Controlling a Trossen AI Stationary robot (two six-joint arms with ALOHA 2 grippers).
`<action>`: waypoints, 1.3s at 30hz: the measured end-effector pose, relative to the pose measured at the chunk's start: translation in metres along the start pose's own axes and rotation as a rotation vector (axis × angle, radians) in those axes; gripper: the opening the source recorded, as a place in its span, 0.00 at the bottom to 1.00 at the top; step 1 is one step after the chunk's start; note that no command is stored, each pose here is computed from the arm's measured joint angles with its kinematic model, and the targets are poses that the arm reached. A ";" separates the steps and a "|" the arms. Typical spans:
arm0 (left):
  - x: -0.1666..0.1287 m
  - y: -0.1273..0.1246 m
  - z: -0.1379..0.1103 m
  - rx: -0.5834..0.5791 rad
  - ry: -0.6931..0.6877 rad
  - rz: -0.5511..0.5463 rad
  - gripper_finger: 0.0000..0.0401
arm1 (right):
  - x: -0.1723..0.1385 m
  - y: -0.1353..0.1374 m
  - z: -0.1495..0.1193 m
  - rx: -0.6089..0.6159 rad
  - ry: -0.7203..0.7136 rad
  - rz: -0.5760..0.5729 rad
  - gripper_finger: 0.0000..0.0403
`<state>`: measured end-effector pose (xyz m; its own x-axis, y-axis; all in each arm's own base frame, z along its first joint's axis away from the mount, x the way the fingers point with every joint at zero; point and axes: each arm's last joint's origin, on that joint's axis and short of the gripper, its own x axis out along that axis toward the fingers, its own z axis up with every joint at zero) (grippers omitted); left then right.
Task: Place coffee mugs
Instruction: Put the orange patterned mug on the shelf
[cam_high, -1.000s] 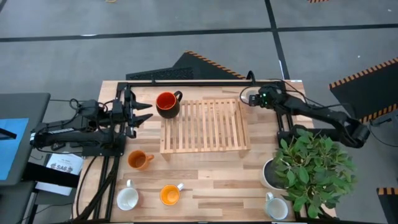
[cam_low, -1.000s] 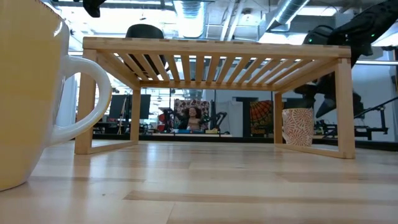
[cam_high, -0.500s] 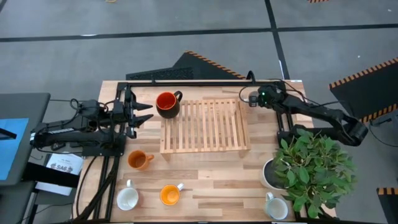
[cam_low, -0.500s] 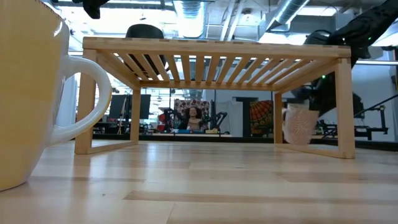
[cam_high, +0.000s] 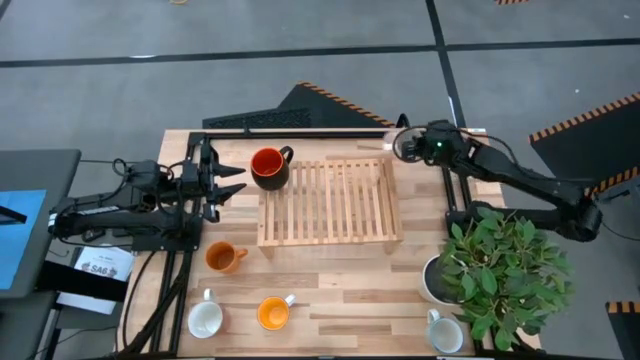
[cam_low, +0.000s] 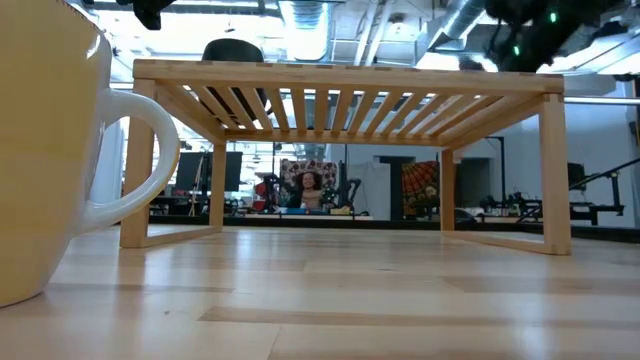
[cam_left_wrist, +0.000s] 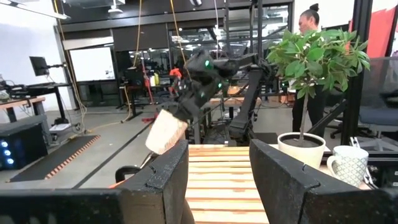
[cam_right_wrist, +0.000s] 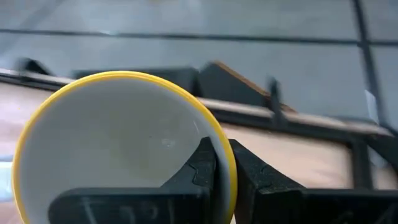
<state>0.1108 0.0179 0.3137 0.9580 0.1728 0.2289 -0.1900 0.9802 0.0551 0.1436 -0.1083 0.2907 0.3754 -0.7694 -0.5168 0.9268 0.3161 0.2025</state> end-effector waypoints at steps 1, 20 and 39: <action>0.000 0.000 0.000 -0.001 0.000 0.000 0.39 | -0.004 0.005 0.004 -0.009 -0.010 0.028 0.11; 0.000 0.000 0.000 -0.010 0.002 0.002 0.39 | -0.064 0.147 0.037 -0.315 -0.096 0.513 0.11; 0.000 0.000 0.000 -0.021 0.005 0.002 0.39 | -0.001 0.226 0.008 -0.575 0.073 0.440 0.11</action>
<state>0.1109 0.0179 0.3132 0.9587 0.1748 0.2244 -0.1871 0.9817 0.0344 0.3523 -0.0409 0.3438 0.6925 -0.4708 -0.5466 0.5318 0.8452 -0.0541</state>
